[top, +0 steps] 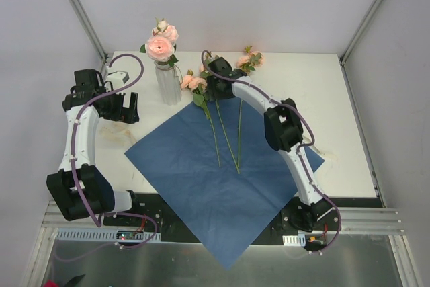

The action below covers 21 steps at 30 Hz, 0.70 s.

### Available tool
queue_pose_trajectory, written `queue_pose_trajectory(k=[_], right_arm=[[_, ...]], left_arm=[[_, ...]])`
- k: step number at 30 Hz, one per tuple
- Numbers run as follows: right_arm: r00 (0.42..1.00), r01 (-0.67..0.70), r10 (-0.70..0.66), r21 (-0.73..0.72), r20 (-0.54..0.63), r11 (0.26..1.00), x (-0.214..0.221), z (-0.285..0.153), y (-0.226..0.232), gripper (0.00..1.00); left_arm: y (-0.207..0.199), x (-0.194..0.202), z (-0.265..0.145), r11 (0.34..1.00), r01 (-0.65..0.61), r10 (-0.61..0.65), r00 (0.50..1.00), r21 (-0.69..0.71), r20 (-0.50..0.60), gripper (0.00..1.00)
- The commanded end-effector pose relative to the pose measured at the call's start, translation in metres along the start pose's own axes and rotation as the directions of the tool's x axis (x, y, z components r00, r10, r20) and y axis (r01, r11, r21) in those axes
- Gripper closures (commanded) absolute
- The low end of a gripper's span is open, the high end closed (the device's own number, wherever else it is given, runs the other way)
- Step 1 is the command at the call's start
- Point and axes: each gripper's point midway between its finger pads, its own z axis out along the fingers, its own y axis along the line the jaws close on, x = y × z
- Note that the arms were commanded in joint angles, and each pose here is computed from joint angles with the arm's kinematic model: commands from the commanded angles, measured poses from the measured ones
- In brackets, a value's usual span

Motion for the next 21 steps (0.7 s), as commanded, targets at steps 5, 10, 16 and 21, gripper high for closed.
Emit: queue_pose_trajectory(k=[5,10,16,21], right_arm=[[1.000,0.003,-0.003,-0.006,-0.013,1.000,-0.001,0.006,0.003,0.50],[1.000,0.016,-0.016,0.024,0.007,1.000,-0.008,0.004,0.006,0.60],[1.000,0.010,-0.009,0.038,-0.013,0.999,-0.001,0.005,0.009,0.66],[0.998,-0.001,0.004,0.047,-0.070,0.999,0.012,0.008,0.007,0.64]], left_arm=[[0.004,-0.002,-0.008,1.000,-0.014,0.014,1.000,-0.024,0.023,0.01],[0.004,-0.003,-0.006,1.000,-0.007,0.007,1.000,-0.015,0.021,0.01],[0.002,-0.003,-0.005,1.000,0.000,0.000,1.000,-0.005,0.022,0.01],[0.002,-0.004,-0.008,1.000,-0.013,0.014,0.999,-0.013,0.029,0.01]])
